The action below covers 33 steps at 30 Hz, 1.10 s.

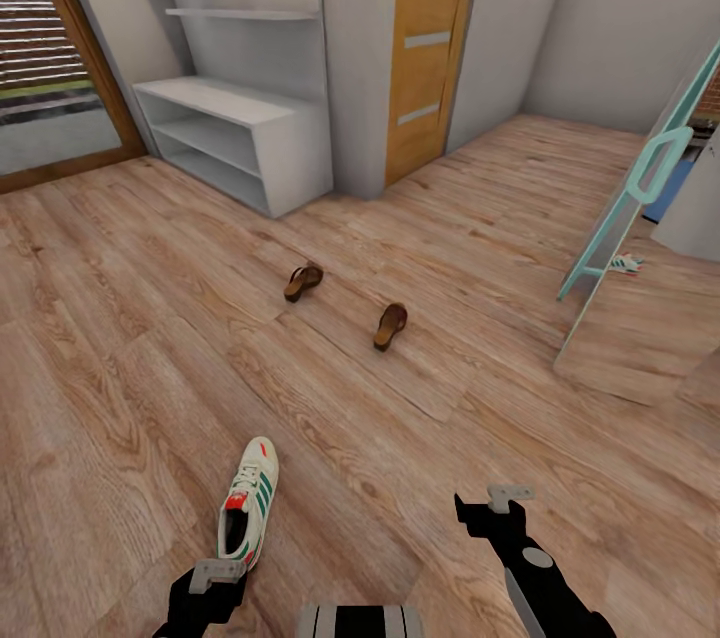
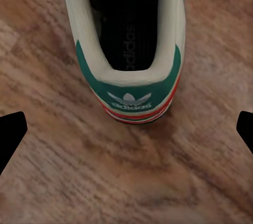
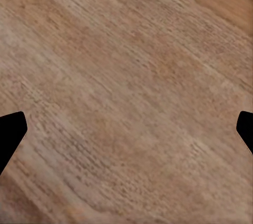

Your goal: Pick up the two gym shoes and the two sandals from the corridor floor and place them onto the hallstand (shoe rack) in the corridor, making sure they are on the rack and not on the floor. Arrange them so the two gym shoes are next to each other and the two sandals are next to each other.

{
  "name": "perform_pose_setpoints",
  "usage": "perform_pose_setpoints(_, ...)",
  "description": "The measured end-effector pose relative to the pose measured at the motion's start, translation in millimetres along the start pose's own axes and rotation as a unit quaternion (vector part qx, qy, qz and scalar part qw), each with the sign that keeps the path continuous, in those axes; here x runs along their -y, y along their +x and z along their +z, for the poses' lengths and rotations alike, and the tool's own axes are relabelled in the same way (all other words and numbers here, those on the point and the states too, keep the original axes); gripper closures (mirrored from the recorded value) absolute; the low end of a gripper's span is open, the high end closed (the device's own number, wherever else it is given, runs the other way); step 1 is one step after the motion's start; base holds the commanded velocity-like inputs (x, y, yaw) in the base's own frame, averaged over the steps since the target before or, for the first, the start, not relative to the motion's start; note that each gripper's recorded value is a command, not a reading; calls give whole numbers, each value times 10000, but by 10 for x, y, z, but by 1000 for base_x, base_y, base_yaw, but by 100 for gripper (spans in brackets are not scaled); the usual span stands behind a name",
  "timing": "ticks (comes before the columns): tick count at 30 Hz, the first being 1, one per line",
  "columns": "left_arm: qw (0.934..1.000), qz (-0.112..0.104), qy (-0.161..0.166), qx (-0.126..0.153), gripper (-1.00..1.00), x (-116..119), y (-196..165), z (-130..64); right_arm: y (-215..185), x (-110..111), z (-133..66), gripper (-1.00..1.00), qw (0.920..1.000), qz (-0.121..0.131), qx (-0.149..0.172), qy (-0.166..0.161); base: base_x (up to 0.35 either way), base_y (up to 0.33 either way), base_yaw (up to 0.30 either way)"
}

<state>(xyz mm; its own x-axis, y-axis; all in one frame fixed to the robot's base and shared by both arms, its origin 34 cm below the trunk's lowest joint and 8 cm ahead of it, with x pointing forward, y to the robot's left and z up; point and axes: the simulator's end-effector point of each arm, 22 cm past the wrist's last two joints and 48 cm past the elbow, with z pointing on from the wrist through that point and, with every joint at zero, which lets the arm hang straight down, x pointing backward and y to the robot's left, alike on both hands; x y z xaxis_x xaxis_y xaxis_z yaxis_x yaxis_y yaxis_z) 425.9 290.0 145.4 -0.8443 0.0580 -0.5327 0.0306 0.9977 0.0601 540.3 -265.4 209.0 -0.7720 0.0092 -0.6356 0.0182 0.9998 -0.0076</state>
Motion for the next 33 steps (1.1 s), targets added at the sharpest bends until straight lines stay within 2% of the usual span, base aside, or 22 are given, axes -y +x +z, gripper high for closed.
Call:
perform_pose_setpoints(7, 10000, -3, -10, 0, -100, -5, -1, -1, -1, -1, -1, -100, 10000, -1, 1, -1, 216, 0, 0)
perform_pose_setpoints(33, 10000, -1, -9, -2, -100, -4, 1, 0, 1, 1, 0, -100, 10000, 2, -1, 1, 57, 0, 0)
